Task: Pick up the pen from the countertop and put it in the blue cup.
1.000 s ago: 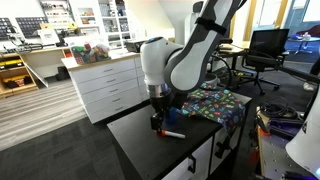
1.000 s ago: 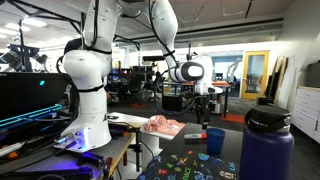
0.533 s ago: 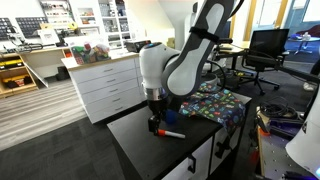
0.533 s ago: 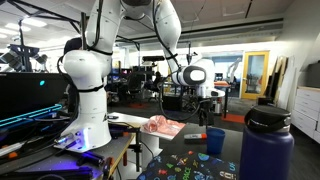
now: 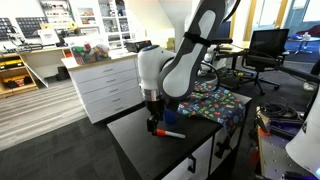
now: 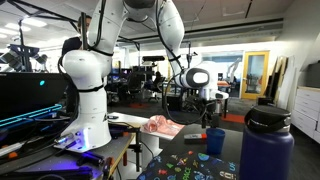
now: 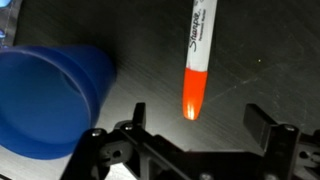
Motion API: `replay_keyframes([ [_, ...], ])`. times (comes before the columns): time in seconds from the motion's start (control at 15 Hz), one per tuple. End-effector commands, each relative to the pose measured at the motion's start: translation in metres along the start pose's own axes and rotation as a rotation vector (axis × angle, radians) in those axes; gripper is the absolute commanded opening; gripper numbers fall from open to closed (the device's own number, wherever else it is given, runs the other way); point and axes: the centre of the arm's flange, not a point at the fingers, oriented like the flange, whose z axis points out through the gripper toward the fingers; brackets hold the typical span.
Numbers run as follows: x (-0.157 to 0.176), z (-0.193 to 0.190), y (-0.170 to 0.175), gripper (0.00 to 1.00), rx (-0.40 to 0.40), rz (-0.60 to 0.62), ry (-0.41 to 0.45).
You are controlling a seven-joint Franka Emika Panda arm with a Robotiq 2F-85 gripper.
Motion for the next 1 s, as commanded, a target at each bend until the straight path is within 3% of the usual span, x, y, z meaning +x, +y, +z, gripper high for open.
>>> replay_keyframes([
  [0.0, 0.001, 0.007, 0.010, 1.00, 0.026, -0.009, 0.012],
  [0.6, -0.004, 0.023, 0.010, 1.00, 0.072, 0.010, -0.009],
  [0.67, -0.003, 0.024, 0.007, 0.75, 0.076, 0.013, -0.007],
  [0.93, 0.001, 0.023, -0.004, 0.56, 0.088, 0.012, 0.006],
])
